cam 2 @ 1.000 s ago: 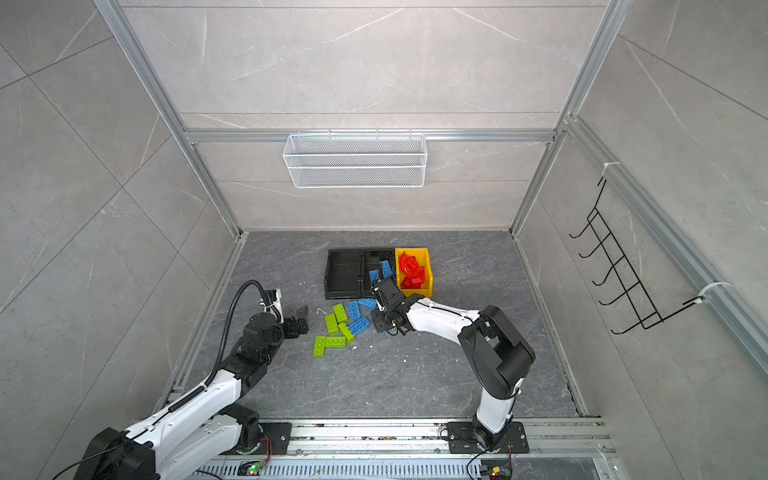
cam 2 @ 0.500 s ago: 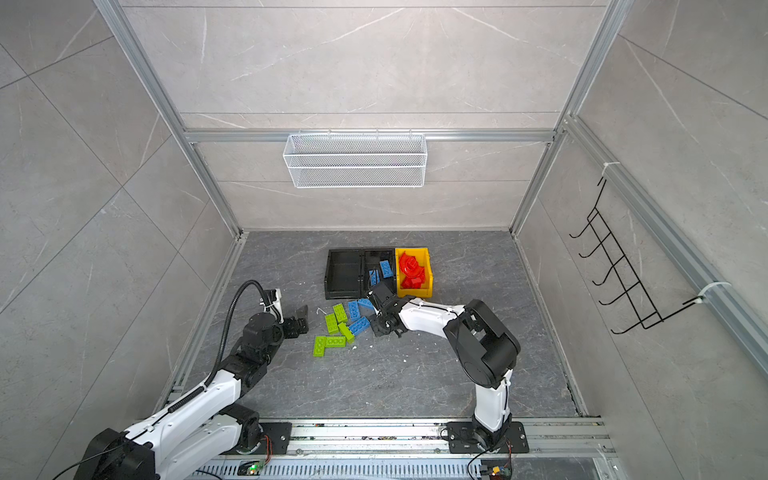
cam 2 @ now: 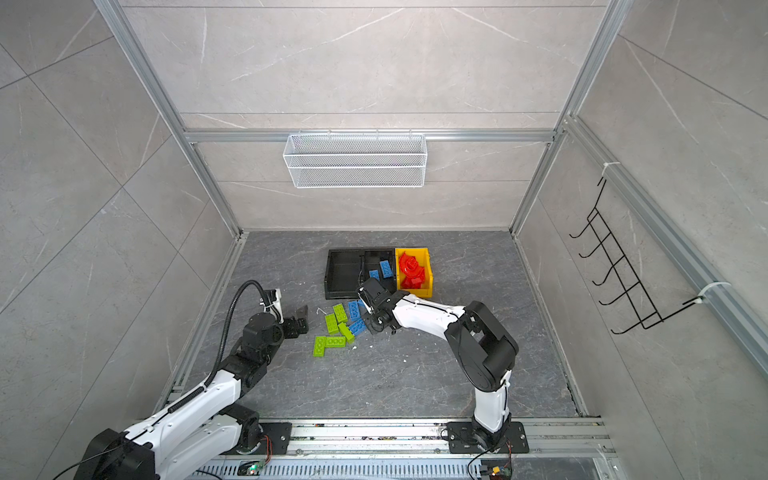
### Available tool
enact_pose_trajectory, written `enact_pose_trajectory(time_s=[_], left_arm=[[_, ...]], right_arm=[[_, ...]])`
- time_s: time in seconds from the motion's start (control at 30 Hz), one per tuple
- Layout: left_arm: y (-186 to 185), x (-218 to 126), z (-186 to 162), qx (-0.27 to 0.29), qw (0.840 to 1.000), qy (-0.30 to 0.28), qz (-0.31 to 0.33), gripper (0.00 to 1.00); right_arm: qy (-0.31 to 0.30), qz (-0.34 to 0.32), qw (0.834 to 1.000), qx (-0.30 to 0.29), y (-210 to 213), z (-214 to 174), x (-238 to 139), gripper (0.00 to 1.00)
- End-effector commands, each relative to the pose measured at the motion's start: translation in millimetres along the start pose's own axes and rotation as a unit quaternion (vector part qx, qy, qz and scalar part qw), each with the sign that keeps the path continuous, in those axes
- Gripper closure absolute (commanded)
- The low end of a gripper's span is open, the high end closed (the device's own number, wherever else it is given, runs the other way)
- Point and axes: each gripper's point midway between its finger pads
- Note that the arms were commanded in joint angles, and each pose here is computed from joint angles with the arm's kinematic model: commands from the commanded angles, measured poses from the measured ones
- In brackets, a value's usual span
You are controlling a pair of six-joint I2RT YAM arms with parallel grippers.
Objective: Sort the legos into containers by color
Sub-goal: 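Carry the blue brick into the black bin and open the right gripper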
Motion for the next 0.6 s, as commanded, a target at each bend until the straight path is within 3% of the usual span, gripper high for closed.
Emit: enact_pose_trajectory(time_s=[0.0, 0.23, 0.57], left_arm=[[-6, -2, 20, -0.012, 0.999, -0.030, -0.006, 0.01], [-5, -4, 21, -0.012, 0.999, -0.033, -0.006, 0.01], [-4, -7, 23, -0.012, 0.999, -0.039, -0.006, 0.01]], right_arm=[[-0.120, 0.018, 0.993, 0.009, 0, 54, -51, 0.77], [-0.175, -0.010, 0.984, -0.013, -31, 102, -73, 0.71], [-0.142, -0.070, 0.987, 0.038, -111, 133, -30, 0.72]])
Point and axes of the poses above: each gripper's point midway between its finger pads, its own x axis out along the fingers, its own y axis along the line the jaws close on, z = x × y, and after that the axes turned 9 degrees about -x, right-handed
